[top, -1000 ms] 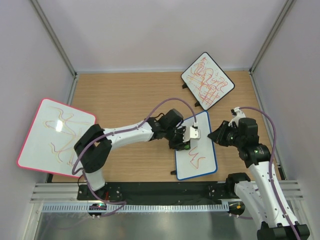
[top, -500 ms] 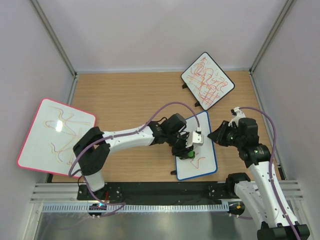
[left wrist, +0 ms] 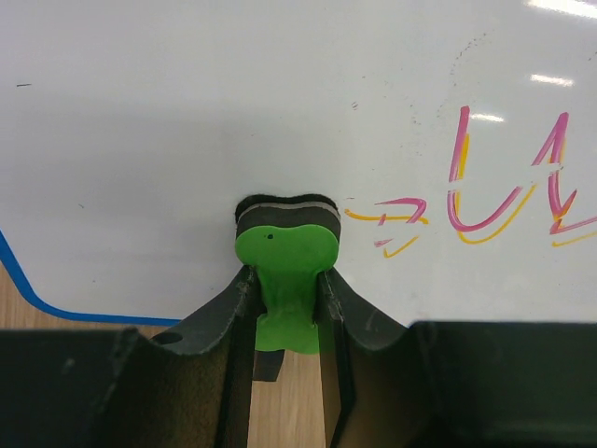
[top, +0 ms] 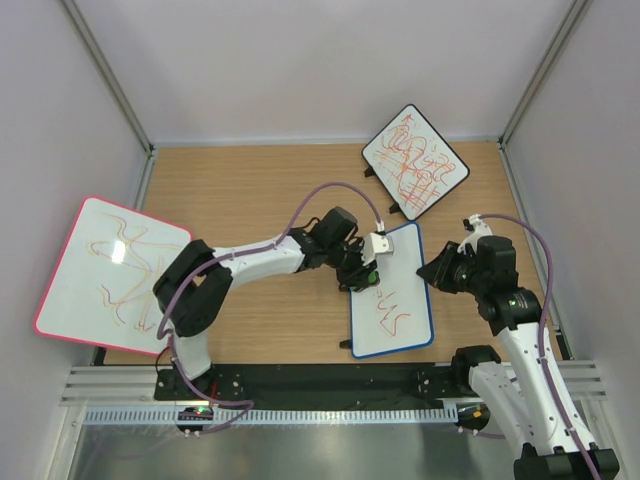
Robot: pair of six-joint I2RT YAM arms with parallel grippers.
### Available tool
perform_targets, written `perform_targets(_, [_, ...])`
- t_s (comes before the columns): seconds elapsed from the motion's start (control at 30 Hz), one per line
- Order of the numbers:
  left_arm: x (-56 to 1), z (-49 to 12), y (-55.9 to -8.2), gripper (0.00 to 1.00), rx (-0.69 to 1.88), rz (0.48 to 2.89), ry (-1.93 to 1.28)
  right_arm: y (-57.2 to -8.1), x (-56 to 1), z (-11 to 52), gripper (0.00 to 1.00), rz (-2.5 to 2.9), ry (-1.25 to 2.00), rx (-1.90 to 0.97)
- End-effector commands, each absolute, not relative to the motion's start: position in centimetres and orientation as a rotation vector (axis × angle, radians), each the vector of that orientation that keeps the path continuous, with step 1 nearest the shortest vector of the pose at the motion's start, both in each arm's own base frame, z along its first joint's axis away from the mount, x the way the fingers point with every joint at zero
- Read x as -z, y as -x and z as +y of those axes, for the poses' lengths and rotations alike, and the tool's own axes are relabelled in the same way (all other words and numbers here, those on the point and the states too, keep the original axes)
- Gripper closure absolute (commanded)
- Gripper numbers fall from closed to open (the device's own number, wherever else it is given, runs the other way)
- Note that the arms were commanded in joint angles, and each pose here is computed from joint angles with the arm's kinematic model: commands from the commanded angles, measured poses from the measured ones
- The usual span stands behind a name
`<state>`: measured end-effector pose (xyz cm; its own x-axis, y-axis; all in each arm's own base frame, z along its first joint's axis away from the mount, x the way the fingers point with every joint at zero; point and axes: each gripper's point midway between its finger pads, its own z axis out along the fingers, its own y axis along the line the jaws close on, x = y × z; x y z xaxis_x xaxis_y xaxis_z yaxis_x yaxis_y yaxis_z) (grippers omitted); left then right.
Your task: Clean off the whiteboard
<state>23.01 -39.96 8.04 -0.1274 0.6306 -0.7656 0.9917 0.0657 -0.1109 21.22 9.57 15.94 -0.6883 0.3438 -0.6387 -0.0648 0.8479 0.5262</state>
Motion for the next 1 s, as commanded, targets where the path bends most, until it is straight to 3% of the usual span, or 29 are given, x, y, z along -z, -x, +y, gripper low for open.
perform_targets(0.0, [-7.0, -41.0, -23.3, 1.0, 0.884, 1.82, -1.591, -21.8, -17.8, 9.6, 0.99, 2.176, -0.152, -0.661])
perform_targets(0.2, [-7.0, -40.9, -21.5, 1.0, 0.946, 1.819, -1.613, -21.9, -17.7, 9.6, 0.99, 2.176, -0.152, -0.661])
perform_targets(0.57, [-11.3, -43.3, -13.0, 1.0, 1.115, 1.648, -1.728, -21.9, -17.7, 9.5, 0.99, 2.179, -0.157, -0.659])
perform_targets(0.97, [-9.5, -43.9, -14.6, 1.0, 1.016, 1.689, -1.735, -21.9, -17.7, 9.5, 0.99, 2.177, -0.161, -0.656])
